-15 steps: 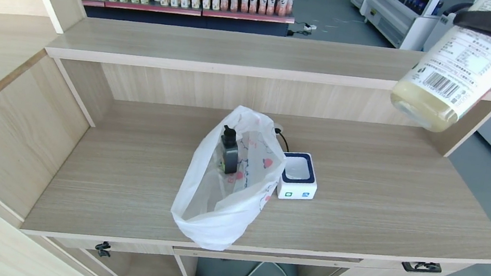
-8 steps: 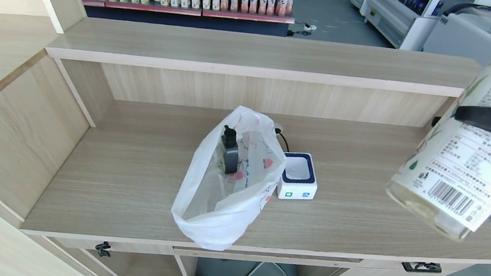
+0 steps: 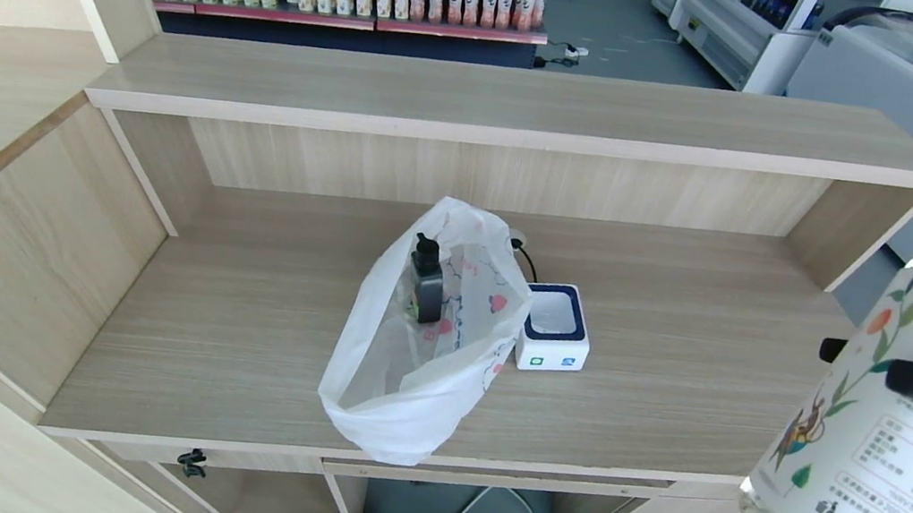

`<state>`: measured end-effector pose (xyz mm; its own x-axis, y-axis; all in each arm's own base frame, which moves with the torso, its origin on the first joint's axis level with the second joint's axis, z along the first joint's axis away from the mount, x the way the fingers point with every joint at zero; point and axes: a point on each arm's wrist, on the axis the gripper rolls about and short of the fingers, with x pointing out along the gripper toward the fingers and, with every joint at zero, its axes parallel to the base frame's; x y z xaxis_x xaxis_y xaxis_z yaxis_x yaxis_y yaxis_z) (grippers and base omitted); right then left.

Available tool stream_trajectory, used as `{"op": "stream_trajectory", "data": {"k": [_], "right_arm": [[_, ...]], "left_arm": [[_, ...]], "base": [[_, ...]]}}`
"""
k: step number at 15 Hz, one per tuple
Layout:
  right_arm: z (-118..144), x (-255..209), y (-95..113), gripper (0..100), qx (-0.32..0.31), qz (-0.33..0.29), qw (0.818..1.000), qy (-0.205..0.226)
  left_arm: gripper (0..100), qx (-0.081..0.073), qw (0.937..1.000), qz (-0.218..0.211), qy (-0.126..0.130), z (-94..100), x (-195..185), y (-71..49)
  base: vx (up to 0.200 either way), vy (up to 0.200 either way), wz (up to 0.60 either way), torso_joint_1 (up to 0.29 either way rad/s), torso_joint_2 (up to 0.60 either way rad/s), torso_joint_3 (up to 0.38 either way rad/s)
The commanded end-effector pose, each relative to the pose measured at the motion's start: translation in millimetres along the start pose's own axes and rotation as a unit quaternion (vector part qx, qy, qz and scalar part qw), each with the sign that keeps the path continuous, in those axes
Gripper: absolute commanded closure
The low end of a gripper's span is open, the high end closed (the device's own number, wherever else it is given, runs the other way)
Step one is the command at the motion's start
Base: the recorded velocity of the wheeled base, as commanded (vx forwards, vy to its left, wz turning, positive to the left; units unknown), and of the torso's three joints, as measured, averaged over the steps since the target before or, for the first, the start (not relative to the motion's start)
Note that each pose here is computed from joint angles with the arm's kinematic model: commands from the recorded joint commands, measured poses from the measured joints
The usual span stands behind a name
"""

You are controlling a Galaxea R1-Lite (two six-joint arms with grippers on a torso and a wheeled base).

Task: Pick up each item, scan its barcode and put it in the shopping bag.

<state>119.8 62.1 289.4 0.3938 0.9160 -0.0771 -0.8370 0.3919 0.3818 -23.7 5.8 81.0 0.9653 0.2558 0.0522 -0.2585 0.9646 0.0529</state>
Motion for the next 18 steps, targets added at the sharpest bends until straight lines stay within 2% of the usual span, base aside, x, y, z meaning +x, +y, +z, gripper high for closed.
{"op": "stream_trajectory", "data": {"k": [1, 15, 17, 18], "right_arm": [[-3, -5, 5, 100, -0.005, 0.003, 1.000, -0.004], [0, -6, 5, 100, -0.010, -0.016, 1.000, -0.015], [3, -5, 1, 100, -0.025, -0.038, 0.999, -0.021], [6, -1, -11, 100, -0.063, -0.090, 0.994, -0.024]], "left_arm": [[0, 0.000, 1.0000, 0.000, -0.001, 0.1, 0, 0.0], [0, 0.000, 1.0000, 0.000, -0.001, 0.1, 0, 0.1], [0, -0.001, 1.0000, 0.000, -0.001, 0.1, 0, 0.0], [0, -0.001, 1.0000, 0.000, -0.001, 0.1, 0, 0.0]], "base": [[0.000, 0.000, 0.00, 0.000, 0.00, 0.000], [0.000, 0.000, 0.00, 0.000, 0.00, 0.000], [0.000, 0.000, 0.00, 0.000, 0.00, 0.000], [0.000, 0.000, 0.00, 0.000, 0.00, 0.000]]}}
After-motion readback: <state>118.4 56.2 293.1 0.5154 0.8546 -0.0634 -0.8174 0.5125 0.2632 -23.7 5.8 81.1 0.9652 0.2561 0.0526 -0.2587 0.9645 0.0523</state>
